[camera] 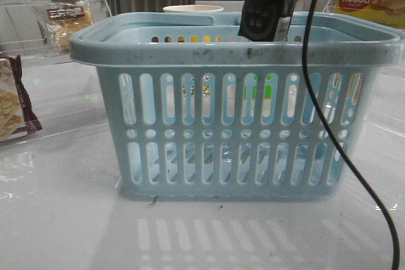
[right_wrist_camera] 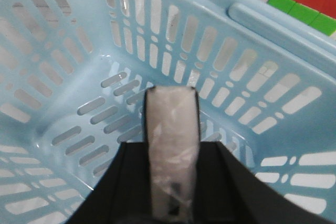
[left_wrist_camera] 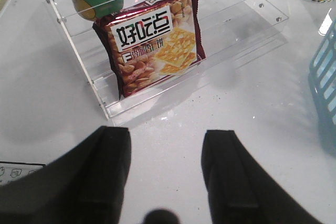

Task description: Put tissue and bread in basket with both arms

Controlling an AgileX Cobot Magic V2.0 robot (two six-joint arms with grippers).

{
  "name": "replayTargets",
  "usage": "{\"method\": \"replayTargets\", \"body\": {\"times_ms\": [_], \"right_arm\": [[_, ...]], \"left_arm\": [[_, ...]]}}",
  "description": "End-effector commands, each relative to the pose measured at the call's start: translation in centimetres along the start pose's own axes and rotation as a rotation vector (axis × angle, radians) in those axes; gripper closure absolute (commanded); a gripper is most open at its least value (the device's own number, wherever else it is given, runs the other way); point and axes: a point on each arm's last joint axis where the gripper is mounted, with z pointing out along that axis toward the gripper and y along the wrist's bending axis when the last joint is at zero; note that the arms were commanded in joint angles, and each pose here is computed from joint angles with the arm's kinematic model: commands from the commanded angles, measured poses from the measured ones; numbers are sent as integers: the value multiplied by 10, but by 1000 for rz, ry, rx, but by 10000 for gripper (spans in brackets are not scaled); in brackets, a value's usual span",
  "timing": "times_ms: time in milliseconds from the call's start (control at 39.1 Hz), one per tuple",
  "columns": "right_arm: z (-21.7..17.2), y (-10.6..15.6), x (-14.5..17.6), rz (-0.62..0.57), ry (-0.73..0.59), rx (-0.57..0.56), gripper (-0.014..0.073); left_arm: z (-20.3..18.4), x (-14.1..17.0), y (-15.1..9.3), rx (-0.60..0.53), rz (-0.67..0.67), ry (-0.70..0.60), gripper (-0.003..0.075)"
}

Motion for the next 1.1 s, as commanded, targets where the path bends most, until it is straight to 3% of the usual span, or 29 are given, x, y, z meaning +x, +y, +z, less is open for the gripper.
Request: {"method": "replayTargets", "body": {"times_ms": [0,282,333,563,794,1075], "right_arm": [[-14,-1,-17,-9,-136,12,324],[-14,-1,-19,-10,-152,13,-5],[-14,-1,-18,-10,-150,13,-30],[-20,-1,-19,-10,-161,14,-30],[-66,0,-19,-13,-248,16,-30],[-121,3,28,-30,-278,28,-30]], "left_arm": [[-5,-15,-1,13,-8,-95,342],[-5,-15,-1,13,-8,-95,342],[-5,-15,-1,13,-8,-95,342],[-5,-15,-1,13,-8,-95,342],[-5,-15,-1,13,-8,-95,342],[-5,-15,-1,13,-8,-95,342]]}}
